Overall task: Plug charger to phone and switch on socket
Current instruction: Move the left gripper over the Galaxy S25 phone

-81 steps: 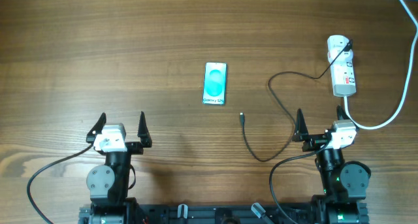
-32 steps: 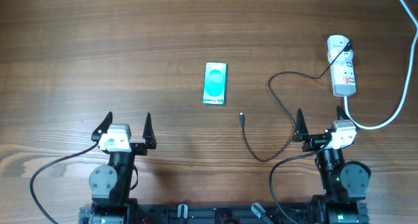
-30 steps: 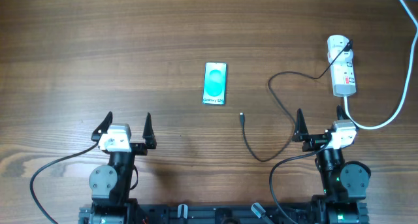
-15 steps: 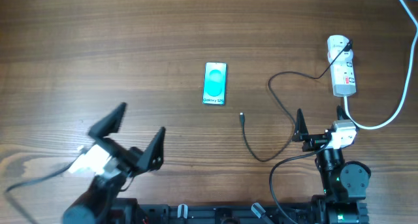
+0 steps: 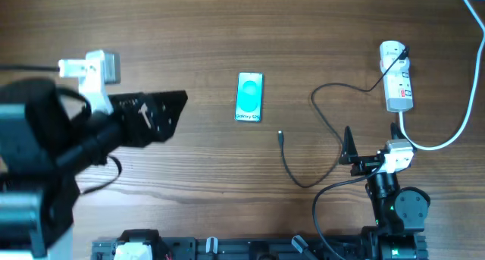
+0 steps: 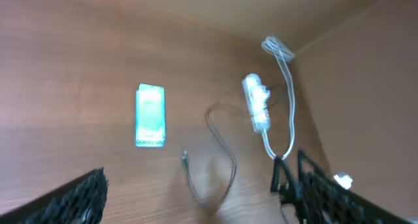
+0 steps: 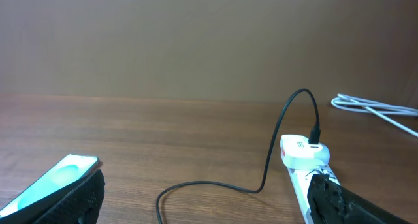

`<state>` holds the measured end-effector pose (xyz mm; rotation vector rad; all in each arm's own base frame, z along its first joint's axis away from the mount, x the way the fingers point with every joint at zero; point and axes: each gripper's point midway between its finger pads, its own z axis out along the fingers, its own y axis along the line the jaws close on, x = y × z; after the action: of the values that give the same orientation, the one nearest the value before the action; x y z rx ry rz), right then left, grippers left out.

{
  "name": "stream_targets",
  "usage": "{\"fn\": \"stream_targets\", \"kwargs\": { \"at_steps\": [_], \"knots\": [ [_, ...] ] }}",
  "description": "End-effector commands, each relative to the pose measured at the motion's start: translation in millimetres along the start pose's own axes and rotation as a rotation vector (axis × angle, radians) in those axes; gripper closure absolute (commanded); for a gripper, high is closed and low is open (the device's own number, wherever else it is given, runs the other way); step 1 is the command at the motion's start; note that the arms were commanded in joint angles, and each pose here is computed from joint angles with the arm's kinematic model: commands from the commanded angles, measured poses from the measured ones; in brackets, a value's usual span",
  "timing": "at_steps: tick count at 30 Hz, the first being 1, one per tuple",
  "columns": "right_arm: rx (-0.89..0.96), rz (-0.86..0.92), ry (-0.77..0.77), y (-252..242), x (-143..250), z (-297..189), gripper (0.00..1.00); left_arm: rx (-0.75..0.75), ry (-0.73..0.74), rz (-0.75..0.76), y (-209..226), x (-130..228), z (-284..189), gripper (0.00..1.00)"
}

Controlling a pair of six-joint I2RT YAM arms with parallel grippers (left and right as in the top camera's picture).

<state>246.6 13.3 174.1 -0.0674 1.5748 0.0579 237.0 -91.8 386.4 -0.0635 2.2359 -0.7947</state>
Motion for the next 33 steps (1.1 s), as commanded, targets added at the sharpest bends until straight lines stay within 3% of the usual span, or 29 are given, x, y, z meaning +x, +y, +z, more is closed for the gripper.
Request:
{"fn": "stream_targets", "kwargs": {
  "at_steps": [1,7,13,23,33],
  "knots": [
    [0.005,-0.018,-0.008,-0.4,-1.5,-0.4,0.0,-0.143,0.082,-0.045,11.7,-8.2,8.2,0.0],
    [0.005,-0.018,-0.008,-0.4,-1.6,-0.4,0.0,-0.407,0.36,-0.082,32.2,17.4,88.7,0.01],
    [0.005,-0.018,-0.008,-0.4,-1.5,-0.4,0.0,-0.585,0.654,0.006,63.9,77.7,212.6,0.0],
    [0.005,-0.018,-0.008,-0.4,-1.6,-0.4,0.0,-0.574,0.78,-0.022,99.1,132.6,318.2,0.0],
    [0.005,-0.018,-0.008,-0.4,-1.6,-0.4,0.0,-0.546,0.772,0.014,106.7,158.8,366.9,0.0]
  ]
}}
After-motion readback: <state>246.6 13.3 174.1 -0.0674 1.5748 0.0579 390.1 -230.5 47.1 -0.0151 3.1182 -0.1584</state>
